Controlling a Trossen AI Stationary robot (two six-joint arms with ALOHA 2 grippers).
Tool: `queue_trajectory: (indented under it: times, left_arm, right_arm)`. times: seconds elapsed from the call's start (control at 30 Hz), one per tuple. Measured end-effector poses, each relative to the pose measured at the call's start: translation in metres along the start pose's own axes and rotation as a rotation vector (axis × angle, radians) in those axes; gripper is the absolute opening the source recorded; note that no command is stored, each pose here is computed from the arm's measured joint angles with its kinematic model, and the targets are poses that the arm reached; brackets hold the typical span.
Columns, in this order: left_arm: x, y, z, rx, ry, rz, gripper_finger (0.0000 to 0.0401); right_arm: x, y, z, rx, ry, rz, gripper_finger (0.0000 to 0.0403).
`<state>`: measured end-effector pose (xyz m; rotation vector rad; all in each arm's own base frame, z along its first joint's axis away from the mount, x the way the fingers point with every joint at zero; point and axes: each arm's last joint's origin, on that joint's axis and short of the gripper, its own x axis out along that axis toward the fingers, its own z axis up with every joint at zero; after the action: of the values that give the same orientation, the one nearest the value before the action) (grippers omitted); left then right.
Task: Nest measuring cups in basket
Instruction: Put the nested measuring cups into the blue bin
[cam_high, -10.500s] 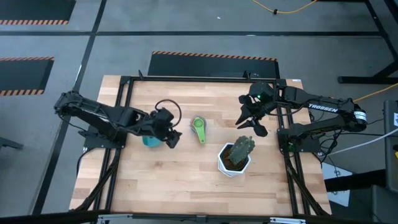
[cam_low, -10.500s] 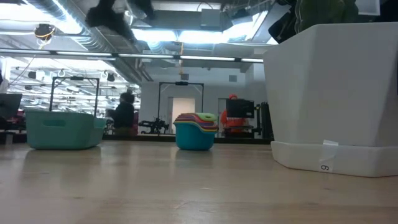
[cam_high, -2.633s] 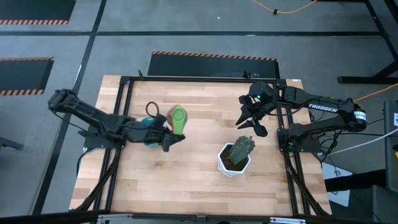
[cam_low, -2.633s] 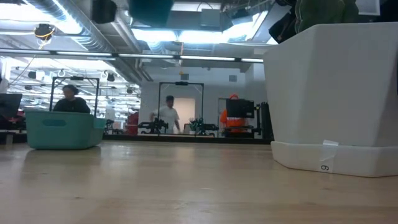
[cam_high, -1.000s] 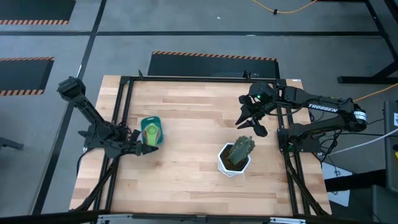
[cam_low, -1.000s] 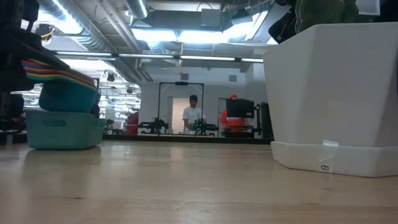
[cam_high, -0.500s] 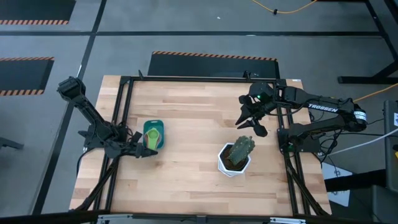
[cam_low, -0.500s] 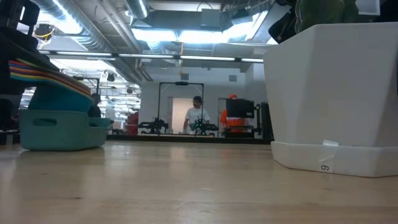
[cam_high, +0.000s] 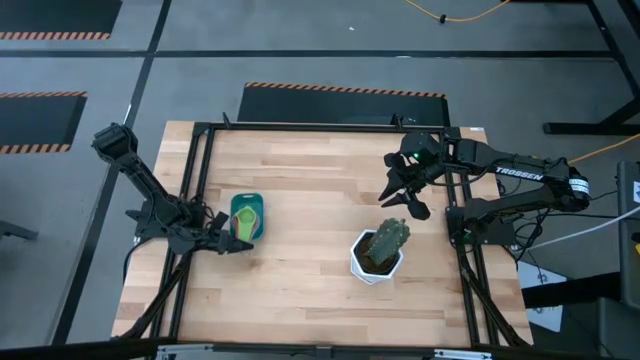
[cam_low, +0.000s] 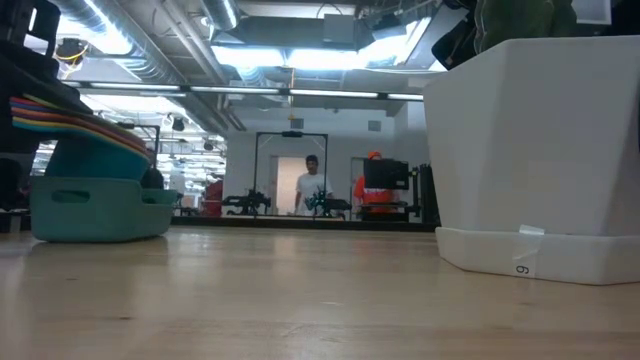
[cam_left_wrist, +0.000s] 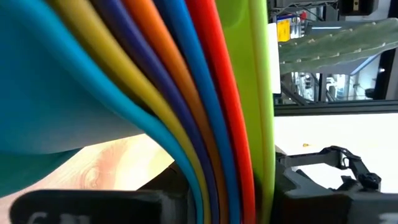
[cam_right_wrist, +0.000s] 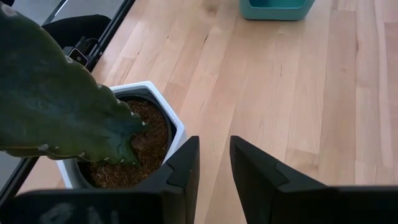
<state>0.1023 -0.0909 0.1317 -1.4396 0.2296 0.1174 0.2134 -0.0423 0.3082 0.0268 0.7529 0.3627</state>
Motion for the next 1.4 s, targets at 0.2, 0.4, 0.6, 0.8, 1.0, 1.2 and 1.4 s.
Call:
queue_trajectory:
  times: [0.2, 0.4, 0.6, 0.8, 1.0, 1.2, 1.4]
  left_arm:
    - [0.0000, 0.0003, 0.0000, 0.000, 0.000, 0.002, 0.0115]
    - [0.0000, 0.0003, 0.0000, 0.001, 0.000, 0.003, 0.0137]
    - [0.0000, 0.0018, 0.0002, 0.014, -0.001, 0.015, 0.0136]
    - [0.0000, 0.0025, -0.0005, 0.017, 0.025, 0.022, 0.0135]
    - [-0.0001, 0.0027, -0.0012, 0.018, 0.050, 0.027, 0.0135]
    - [0.0000, 0.0012, -0.0013, -0.002, 0.049, 0.014, 0.0135]
    - [-0.0001, 0.0018, -0.0014, 0.004, 0.052, 0.020, 0.0135]
  right_arm:
    - [0.0000, 0.0000, 0.0000, 0.000, 0.000, 0.000, 0.0094]
    - [0.0000, 0.0000, 0.0000, 0.000, 0.000, 0.000, 0.0094]
    - [0.0000, 0.0000, 0.0000, 0.000, 0.000, 0.000, 0.0094]
    - [0.0000, 0.0000, 0.0000, 0.000, 0.000, 0.000, 0.0094]
    - [0.0000, 0.0000, 0.0000, 0.000, 0.000, 0.000, 0.0094]
    - [0.0001, 0.0000, -0.0001, 0.000, 0.000, 0.000, 0.0094]
    - [0.0001, 0.0000, -0.0001, 0.000, 0.000, 0.000, 0.0094]
